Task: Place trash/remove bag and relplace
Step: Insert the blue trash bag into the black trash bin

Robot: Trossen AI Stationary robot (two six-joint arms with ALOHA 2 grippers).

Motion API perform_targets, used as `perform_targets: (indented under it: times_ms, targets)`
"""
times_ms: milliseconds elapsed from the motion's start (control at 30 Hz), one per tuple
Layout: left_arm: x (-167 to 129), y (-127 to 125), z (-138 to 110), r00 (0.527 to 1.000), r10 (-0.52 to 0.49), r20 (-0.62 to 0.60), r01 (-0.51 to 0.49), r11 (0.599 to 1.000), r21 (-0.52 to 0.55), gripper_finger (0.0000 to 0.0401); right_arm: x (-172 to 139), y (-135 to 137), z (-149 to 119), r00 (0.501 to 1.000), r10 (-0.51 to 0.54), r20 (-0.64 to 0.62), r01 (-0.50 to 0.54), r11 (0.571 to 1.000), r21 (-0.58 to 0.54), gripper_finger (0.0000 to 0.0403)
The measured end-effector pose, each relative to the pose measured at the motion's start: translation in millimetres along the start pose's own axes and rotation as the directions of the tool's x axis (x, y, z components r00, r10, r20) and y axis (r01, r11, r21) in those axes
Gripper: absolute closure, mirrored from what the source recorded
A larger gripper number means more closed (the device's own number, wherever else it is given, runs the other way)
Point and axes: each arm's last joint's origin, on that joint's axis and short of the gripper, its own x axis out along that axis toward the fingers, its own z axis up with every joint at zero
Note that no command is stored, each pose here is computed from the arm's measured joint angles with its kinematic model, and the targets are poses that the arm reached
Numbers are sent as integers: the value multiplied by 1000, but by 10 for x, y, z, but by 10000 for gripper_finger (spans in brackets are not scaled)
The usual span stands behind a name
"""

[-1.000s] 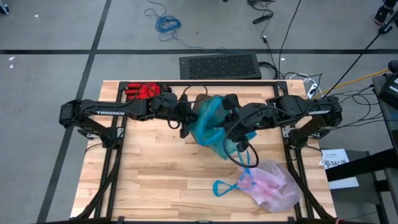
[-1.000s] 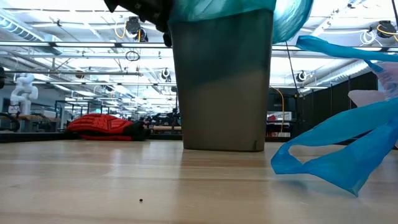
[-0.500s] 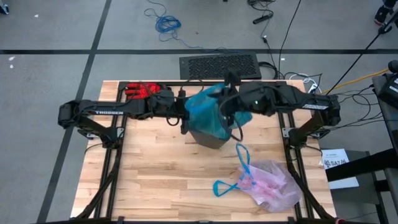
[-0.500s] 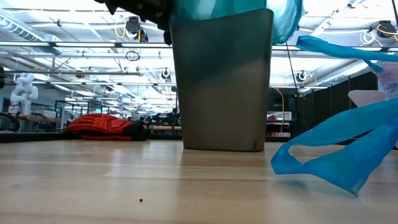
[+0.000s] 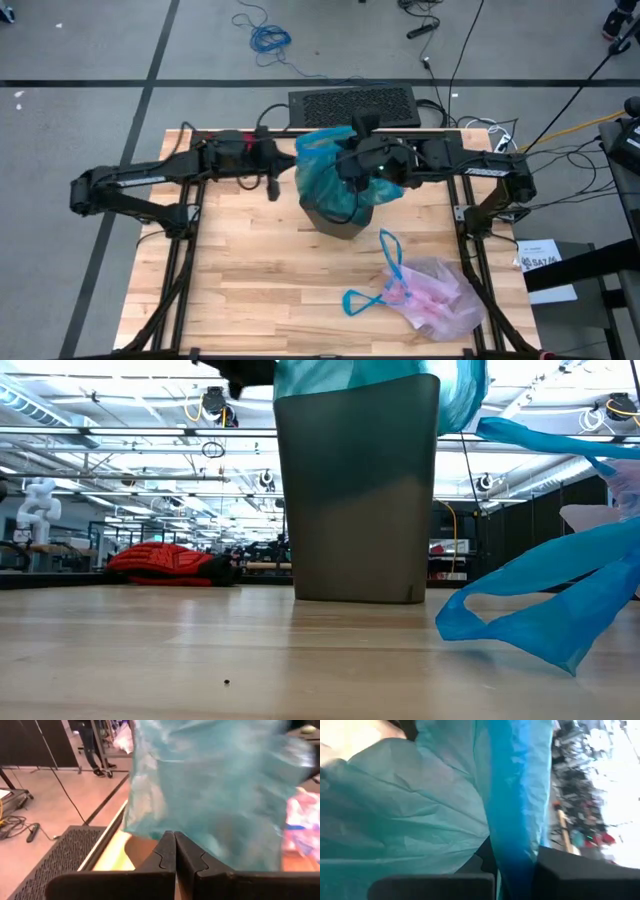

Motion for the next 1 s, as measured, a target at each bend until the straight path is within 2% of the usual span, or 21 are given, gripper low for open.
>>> perform_targets:
  times_ms: [133,267,367,500,667,867,1000]
  targets:
    - [-195,-69,-3,999,-28,-42,28,1000,4,401,-113,19,19,998,-65,-27,64,997,-31,403]
    - [-183,-248,-105,994,-104,-22,104,995,6,401,-238,75,12,999,-43,-28,42,999,-31,403]
    - [1,-386,-311,987,-157,17,157,987,-15,401,-248,114,7,999,-26,-38,25,999,-36,403]
    - [318,-420,-561,992,-118,46,120,991,-59,401,-254,108,18,999,-30,-27,29,999,-20,403]
    - [603,-473,-489,968,-187,168,202,977,-71,401,-246,104,16,999,-26,-26,26,1000,-11,403]
    - [883,-555,-461,966,-202,161,218,972,-91,401,-200,64,-15,999,-28,-40,30,999,44,403]
    - [1027,-637,-492,972,-197,128,209,974,-88,401,-150,36,-43,999,23,-24,-21,997,79,403]
